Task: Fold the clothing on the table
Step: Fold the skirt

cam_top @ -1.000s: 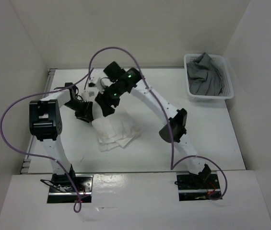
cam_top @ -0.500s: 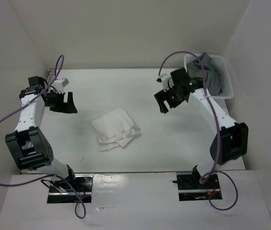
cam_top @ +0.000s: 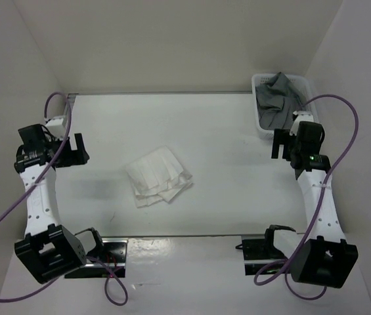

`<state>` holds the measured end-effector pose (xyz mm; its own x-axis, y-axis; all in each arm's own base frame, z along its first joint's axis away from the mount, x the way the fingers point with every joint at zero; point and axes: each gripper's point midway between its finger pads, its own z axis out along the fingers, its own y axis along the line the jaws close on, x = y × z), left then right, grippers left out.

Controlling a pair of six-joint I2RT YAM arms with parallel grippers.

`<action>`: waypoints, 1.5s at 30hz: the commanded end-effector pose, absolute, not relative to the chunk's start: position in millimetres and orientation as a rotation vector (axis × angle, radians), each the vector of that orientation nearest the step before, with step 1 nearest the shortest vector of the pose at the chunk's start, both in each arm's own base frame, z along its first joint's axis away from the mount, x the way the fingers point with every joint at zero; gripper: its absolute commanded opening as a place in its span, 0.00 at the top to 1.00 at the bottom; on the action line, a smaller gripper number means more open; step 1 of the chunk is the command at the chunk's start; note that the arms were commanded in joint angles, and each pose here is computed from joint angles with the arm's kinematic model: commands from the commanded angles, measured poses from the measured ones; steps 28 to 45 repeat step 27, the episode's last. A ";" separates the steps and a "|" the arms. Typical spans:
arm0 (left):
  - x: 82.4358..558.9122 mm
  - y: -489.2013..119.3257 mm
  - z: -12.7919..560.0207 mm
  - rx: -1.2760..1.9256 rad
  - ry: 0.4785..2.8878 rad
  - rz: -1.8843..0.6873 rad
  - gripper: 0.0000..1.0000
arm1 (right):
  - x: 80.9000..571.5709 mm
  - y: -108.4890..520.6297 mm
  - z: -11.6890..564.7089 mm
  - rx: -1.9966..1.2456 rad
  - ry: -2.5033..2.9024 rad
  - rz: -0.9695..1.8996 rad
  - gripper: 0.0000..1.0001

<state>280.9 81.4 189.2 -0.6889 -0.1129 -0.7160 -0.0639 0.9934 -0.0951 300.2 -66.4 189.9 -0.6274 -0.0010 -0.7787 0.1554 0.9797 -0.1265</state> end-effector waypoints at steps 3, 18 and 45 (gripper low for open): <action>288.2 107.5 168.6 -0.261 2.352 -0.096 0.00 | 296.5 -119.8 206.7 0.316 2.121 -0.385 0.01; 294.9 105.3 146.8 -0.238 2.394 -0.184 0.00 | 295.1 -124.1 194.1 0.318 2.160 -0.396 0.01; 295.6 104.0 144.7 -0.237 2.399 -0.200 0.00 | 297.8 -121.6 197.8 0.307 2.151 -0.377 0.01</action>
